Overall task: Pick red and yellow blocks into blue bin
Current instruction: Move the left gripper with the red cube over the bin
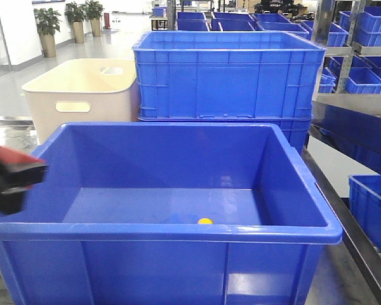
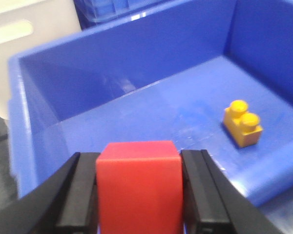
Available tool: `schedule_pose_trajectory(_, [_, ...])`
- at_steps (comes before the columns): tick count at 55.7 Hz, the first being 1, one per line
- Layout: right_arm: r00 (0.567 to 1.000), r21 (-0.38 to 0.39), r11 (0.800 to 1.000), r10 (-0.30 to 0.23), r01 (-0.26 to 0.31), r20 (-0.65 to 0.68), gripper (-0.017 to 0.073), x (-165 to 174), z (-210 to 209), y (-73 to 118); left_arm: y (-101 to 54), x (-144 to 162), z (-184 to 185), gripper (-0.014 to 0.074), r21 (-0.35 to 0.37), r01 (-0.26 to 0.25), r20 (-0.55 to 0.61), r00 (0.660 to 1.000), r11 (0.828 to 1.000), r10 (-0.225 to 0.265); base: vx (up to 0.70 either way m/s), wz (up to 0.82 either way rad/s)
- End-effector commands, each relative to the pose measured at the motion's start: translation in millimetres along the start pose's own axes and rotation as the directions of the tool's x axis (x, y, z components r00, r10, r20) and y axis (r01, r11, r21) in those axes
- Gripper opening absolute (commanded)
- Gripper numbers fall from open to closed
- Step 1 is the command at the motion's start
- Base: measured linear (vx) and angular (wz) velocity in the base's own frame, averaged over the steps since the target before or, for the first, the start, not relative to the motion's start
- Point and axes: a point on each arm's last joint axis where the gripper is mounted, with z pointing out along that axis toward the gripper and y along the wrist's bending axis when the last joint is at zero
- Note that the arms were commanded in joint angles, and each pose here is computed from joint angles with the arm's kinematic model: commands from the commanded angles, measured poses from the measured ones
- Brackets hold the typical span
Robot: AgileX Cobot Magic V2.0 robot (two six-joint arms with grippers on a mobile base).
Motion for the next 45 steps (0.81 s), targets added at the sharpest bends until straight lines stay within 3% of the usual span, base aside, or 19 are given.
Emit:
schedule_pose_trajectory(1, [0.996, 0.011, 1.0, -0.01, 0.009, 0.089, 0.0492, -13, -4, -1.4, 6.1, -23, 17, 0.0433, -0.014, -0.009, 0.071, 0.997, 1.0, 0.01, 0.0, 0.0])
schedule_pose_trajectory(17, [0.996, 0.011, 1.0, -0.01, 0.009, 0.089, 0.0492, -13, -4, -1.4, 15.8, -29, 115, 0.0447, 0.038, 0.001, -0.127, 0.992, 0.999, 0.004, 0.0, 0.0])
schedule_pose_trajectory(24, [0.996, 0.011, 1.0, -0.01, 0.009, 0.089, 0.0492, -13, -4, -1.4, 15.4, -20, 148, 0.0548, 0.088, 0.022, -0.272, 0.962, 0.996, 0.003, 0.0, 0.0])
schedule_pose_trajectory(33, [0.996, 0.011, 1.0, -0.009, 0.008, 0.089, 0.0492, -13, -4, -1.4, 15.7, -17, 159, 0.0662, 0.098, 0.026, -0.305, 0.952, 0.995, 0.005, 0.0, 0.0])
schedule_pose_trajectory(45, [0.996, 0.011, 1.0, -0.009, 0.008, 0.089, 0.0492, -13, -4, -1.4, 17.2, -26, 144, 0.0659, 0.082, 0.011, -0.262, 0.965, 0.997, 0.011, 0.0, 0.0])
